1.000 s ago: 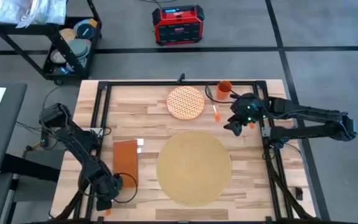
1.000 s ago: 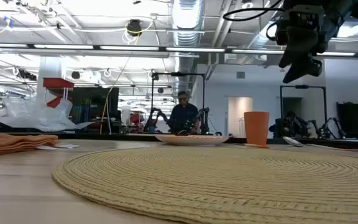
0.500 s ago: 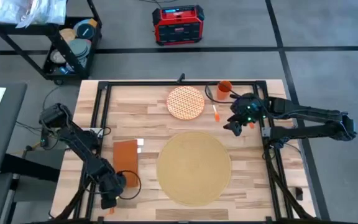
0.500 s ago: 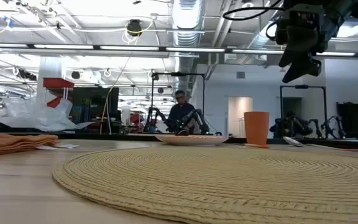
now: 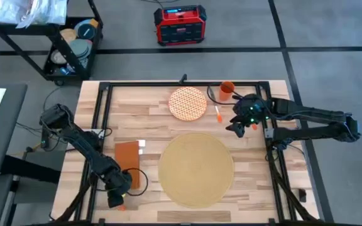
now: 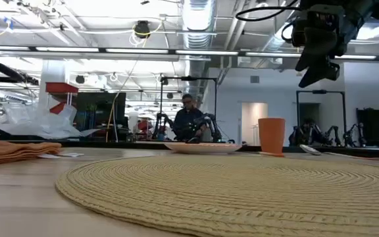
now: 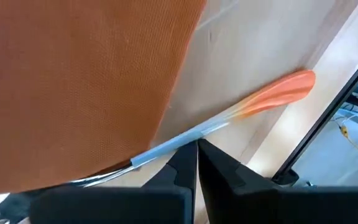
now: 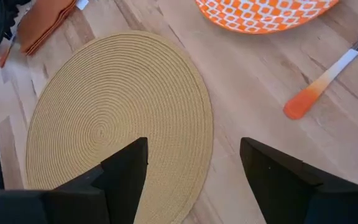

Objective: Set table place
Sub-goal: Put the orange fork on top of the orange table napkin

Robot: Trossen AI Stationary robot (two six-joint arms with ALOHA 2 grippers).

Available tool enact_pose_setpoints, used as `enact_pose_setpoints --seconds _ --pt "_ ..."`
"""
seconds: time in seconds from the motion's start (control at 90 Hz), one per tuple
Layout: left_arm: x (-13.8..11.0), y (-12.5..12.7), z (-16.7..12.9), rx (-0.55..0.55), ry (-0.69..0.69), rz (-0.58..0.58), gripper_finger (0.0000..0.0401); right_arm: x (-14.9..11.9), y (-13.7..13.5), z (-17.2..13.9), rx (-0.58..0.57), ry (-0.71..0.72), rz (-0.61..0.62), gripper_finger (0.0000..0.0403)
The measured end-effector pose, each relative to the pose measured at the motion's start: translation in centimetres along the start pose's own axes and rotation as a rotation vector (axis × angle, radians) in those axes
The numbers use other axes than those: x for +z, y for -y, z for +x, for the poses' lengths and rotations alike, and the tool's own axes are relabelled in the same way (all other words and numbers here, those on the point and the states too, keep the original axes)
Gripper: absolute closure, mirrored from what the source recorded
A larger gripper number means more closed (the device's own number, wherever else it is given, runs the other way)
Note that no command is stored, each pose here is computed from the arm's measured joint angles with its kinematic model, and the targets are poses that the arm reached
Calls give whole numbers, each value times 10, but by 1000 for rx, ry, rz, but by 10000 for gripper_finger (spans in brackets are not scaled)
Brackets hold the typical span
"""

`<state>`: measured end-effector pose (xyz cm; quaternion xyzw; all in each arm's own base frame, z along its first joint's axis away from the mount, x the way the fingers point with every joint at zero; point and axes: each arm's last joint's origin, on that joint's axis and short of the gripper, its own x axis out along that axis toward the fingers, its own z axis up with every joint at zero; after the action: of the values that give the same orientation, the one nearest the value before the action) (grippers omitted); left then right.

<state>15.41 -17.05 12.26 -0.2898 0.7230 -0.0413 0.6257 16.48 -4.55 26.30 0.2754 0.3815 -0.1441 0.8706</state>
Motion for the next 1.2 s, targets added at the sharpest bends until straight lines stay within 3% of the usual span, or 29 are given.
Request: enact_pose_setpoints --seconds 0.1,0.211,0.367,0.7,0.789,0.933,1.1,1.2 --pt "0 -1 0 -2 -25 -70 401 0 0 0 0 0 -1 158" --pt "-3 -2 -6 3 -13 -227 401 0 0 0 0 0 -18 158" --pt "-7 2 -29 -82 138 -446 401 0 0 0 0 0 -30 158" --pt "-29 7 -63 -244 140 -531 401 0 0 0 0 0 -53 158" --pt "-27 12 -71 -249 261 -395 401 0 0 0 0 -1 -74 158" --pt "-24 27 -84 -240 433 43 400 0 0 0 0 -1 -80 158" --pt "-30 29 -84 -169 380 499 387 0 0 0 1 -1 -79 158" --pt "-36 19 -80 -53 309 678 373 0 0 0 2 2 -79 158"
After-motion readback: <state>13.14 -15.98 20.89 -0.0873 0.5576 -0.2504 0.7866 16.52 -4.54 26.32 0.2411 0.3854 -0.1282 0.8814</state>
